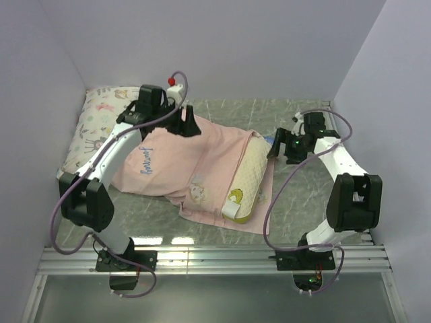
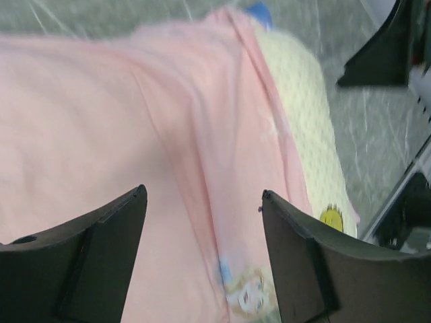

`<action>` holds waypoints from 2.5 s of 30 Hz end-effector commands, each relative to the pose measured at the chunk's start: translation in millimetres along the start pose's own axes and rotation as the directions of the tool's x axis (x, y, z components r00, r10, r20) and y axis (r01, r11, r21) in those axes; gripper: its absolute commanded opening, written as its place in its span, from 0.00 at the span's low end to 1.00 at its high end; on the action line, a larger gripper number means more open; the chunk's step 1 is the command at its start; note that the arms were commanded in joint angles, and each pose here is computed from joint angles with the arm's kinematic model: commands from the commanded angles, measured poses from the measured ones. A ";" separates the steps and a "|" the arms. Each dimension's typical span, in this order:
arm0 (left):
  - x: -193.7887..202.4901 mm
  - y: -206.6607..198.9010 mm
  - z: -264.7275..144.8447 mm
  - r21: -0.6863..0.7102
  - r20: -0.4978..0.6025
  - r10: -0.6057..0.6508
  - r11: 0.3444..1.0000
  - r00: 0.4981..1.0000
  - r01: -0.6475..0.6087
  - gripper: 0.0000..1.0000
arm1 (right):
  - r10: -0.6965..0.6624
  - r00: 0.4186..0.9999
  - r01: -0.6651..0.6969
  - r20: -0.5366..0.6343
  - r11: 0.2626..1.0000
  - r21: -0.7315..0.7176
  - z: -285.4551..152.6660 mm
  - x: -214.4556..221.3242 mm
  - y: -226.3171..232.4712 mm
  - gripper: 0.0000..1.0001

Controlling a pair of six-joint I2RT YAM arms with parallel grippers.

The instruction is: Put the pillow into the pillowcase

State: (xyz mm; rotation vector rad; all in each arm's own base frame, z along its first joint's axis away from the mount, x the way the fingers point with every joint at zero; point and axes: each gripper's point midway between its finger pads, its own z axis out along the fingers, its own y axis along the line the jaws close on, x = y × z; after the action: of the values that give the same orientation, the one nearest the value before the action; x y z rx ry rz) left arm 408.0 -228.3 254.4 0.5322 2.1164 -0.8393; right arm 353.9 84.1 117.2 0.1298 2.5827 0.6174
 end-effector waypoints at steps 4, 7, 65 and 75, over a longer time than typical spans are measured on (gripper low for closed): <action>96.8 13.6 -30.3 -0.077 -0.176 -0.052 0.996 0.983 0.039 0.74 | 0.056 0.988 -0.069 -0.141 0.994 -0.088 -39.7 34.1 -13.9 1.00; 137.0 9.2 -38.8 -0.078 -0.218 -0.093 0.994 0.971 0.078 0.75 | 0.034 0.969 -0.109 -0.246 0.949 -0.295 -45.0 69.0 36.3 1.00; 199.4 -115.6 12.1 0.478 -0.190 0.248 0.869 0.950 -0.131 0.00 | 0.201 0.945 -0.322 -0.260 0.724 -0.610 6.6 50.2 135.1 0.00; 210.8 -288.5 -22.0 0.840 -0.295 0.378 0.541 0.878 0.050 0.00 | 0.323 0.907 -0.417 -0.272 0.782 -0.462 76.7 65.3 122.2 0.00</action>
State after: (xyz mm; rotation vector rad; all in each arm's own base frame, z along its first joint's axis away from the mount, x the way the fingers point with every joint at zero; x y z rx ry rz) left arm 130.8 -395.2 171.0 1.4303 1.9882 -1.4507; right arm 313.6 225.1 102.0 0.4198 2.4689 1.6437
